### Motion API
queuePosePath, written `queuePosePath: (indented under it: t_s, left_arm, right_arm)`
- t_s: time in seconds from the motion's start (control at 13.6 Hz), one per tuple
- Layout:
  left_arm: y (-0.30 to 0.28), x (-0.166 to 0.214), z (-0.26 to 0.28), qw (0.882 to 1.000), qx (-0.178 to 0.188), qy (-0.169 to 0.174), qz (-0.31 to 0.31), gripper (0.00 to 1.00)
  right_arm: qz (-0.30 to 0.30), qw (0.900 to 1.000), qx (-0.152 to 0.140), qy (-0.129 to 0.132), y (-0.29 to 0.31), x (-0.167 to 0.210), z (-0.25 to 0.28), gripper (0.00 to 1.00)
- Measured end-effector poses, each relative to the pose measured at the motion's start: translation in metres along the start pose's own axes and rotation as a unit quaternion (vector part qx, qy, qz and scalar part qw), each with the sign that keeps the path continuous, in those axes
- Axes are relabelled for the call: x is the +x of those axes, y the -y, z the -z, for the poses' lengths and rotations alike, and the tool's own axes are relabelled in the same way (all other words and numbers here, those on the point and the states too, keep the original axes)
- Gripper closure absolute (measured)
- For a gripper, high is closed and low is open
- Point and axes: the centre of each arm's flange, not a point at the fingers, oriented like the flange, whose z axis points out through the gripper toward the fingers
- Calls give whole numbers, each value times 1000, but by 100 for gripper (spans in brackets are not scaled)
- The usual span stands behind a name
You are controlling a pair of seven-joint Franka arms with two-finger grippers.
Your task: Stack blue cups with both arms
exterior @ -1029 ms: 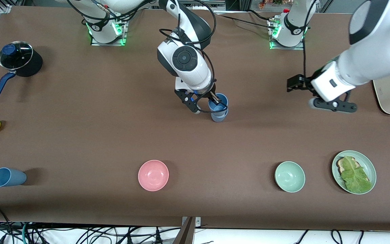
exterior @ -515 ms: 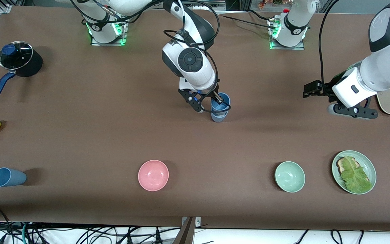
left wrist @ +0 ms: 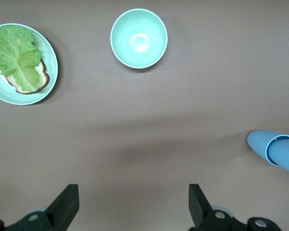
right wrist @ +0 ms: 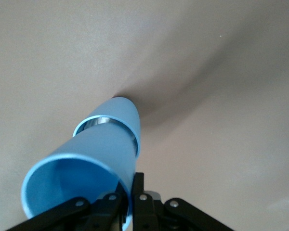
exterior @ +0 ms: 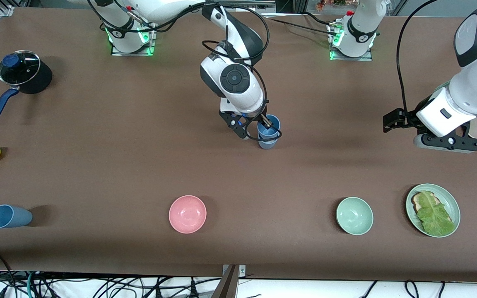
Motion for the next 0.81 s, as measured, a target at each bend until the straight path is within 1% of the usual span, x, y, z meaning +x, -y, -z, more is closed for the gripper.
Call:
queuePosePath:
  t_s: [0.15,0.22,0.29,0.44,0.59,0.66,0.81]
  left_arm:
    - [5,2,-1,1000,1,-6,4,0]
    - [6,2,-1,1000,5,-7,5,0]
    - [8,-1,0,1000,13,-7,0,0]
    - [12,-17,6,999,24,-15,-21,0]
    - [22,-41,17,999,27,-29,-23,0]
    - [26,-49,21,999,29,-32,-21,0]
    - [35,-57,22,999,30,-32,-13,0]
  right_arm:
    - [-1,1000,1,-1,0,1,1,69]
    - [-1,1000,2,-1,1,2,2,57]
    - [-2,1000,5,-3,3,4,5,48]
    - [-7,1000,2,-6,4,12,13,27]
    - [-12,1000,1,-7,7,31,33,4]
    - [-5,1000,-4,-7,7,45,48,0]
    - [23,999,-22,-5,0,78,80,0]
